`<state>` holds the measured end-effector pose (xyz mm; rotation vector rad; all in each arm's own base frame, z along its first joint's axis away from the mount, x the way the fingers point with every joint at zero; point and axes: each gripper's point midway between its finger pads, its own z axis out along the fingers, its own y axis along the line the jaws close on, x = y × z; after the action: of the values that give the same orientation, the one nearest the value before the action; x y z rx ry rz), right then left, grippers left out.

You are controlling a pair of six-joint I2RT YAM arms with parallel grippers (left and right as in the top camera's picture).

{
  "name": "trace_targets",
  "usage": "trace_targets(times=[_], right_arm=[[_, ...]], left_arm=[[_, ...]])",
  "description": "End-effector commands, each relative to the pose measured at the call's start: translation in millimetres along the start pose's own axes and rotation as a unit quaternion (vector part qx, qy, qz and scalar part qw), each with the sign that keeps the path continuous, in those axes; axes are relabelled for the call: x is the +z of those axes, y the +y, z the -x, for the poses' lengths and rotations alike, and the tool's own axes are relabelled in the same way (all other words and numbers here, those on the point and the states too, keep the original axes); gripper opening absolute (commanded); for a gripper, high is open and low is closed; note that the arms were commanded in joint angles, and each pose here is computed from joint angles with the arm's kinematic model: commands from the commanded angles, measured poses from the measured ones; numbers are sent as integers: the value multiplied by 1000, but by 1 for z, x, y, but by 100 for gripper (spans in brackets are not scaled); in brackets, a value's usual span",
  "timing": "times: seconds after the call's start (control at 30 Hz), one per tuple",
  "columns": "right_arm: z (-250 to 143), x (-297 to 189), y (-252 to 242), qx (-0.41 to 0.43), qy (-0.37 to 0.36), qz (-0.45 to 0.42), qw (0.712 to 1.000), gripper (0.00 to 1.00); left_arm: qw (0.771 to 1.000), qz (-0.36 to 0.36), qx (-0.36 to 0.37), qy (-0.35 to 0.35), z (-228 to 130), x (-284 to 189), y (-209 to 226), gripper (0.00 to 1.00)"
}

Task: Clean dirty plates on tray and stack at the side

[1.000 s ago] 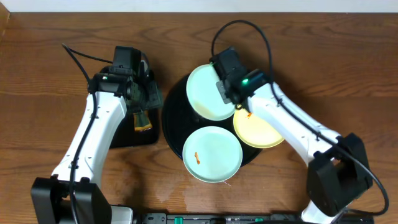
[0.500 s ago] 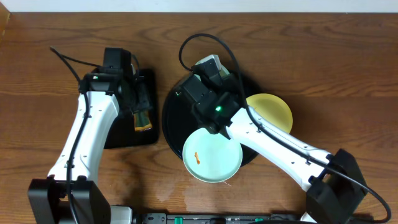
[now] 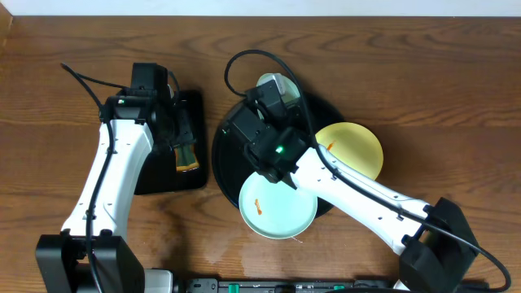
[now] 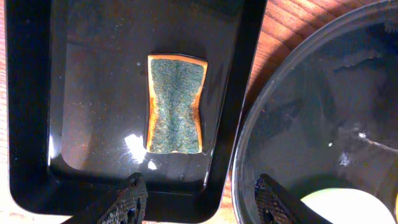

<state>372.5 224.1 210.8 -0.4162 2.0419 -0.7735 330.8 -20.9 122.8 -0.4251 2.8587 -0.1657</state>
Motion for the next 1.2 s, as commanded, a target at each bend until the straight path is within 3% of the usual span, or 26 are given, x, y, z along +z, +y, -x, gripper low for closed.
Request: trace_targets(times=[0.0, 0.5, 0.77, 0.93, 1.07, 1.17], right_arm=[[13, -9, -16, 33, -18, -18, 999, 1], [13, -7, -13, 36, -14, -4, 999, 1], [-3, 22, 9, 85, 54, 164, 981, 1], [-13, 43, -23, 174, 104, 283, 938, 1], [-28, 58, -59, 265, 139, 380, 876, 1], [-62, 85, -96, 352, 192, 391, 828, 1]], left_arm=[[1000, 6, -1, -11, 5, -5, 3, 58], [1000, 6, -1, -11, 5, -5, 3, 59], [1000, 6, -1, -11, 5, -5, 3, 59], [1000, 6, -1, -11, 5, -5, 3, 59], [1000, 6, -1, -11, 5, -5, 3, 59], [1000, 6, -1, -11, 5, -5, 3, 59]])
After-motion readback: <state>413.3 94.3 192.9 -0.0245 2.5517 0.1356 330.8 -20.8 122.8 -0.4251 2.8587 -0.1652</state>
